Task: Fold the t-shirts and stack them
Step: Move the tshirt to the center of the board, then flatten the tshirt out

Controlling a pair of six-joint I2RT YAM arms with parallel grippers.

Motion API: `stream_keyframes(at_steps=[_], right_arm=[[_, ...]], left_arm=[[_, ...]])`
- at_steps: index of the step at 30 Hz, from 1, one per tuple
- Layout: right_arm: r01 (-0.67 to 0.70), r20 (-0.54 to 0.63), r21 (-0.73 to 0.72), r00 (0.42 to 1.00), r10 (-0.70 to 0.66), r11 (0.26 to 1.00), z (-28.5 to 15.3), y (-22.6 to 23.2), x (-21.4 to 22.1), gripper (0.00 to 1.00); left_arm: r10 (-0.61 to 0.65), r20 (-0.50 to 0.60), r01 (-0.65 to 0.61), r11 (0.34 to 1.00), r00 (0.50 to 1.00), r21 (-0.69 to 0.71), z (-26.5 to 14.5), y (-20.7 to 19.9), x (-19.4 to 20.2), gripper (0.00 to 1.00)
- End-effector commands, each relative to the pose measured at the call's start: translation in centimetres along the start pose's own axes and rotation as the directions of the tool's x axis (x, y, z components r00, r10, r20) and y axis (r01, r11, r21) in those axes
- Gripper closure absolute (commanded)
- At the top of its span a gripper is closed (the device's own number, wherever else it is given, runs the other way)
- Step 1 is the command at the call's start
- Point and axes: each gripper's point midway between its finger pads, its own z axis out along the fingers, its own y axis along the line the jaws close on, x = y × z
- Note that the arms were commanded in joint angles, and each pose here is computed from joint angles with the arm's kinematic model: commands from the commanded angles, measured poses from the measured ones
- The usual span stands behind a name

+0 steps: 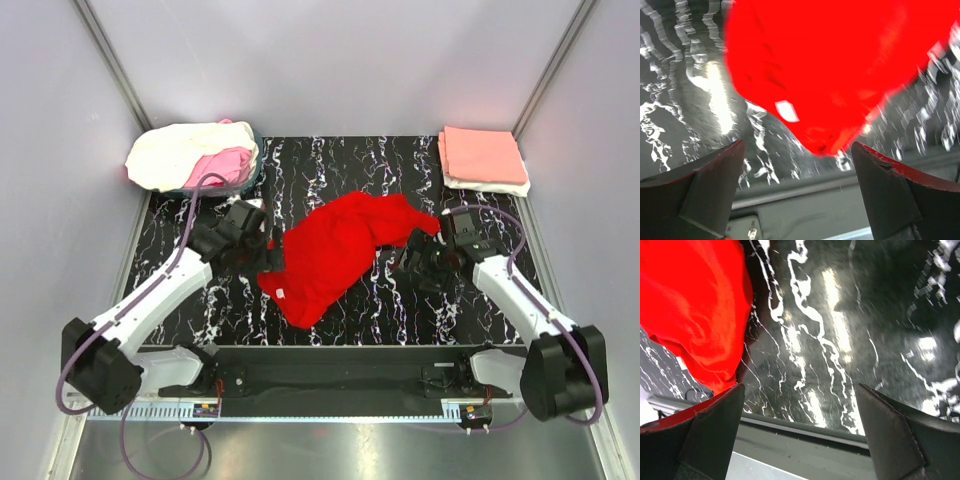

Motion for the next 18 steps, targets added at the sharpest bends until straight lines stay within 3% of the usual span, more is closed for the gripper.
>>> stream_keyframes(at_steps=[1,8,18], right_arm=[[0.085,0.023,-0.112,0.996,-0.083,0.990,0.0,3.0,-1.9,0.00],[0.096,0.018,0.030,0.995,-0.097,0.995,1.9,1.6,-6.0,0.00],[-0.141,0.021,0.134,0.990,0.140,0.981,5.9,-5.4,-13.1,0.00]], left_arm=[[-0.165,0.085,0.161,0.986,0.983,0.048,1.9,1.8,-2.5,0.09],[-0.285,0.086,0.287,0.958,0.955,-0.017,6.1,5.7,-2.4,0.01],[-0.341,0.001,0.341,0.940,0.940,0.003,9.9,6.5,-0.7,0.01]])
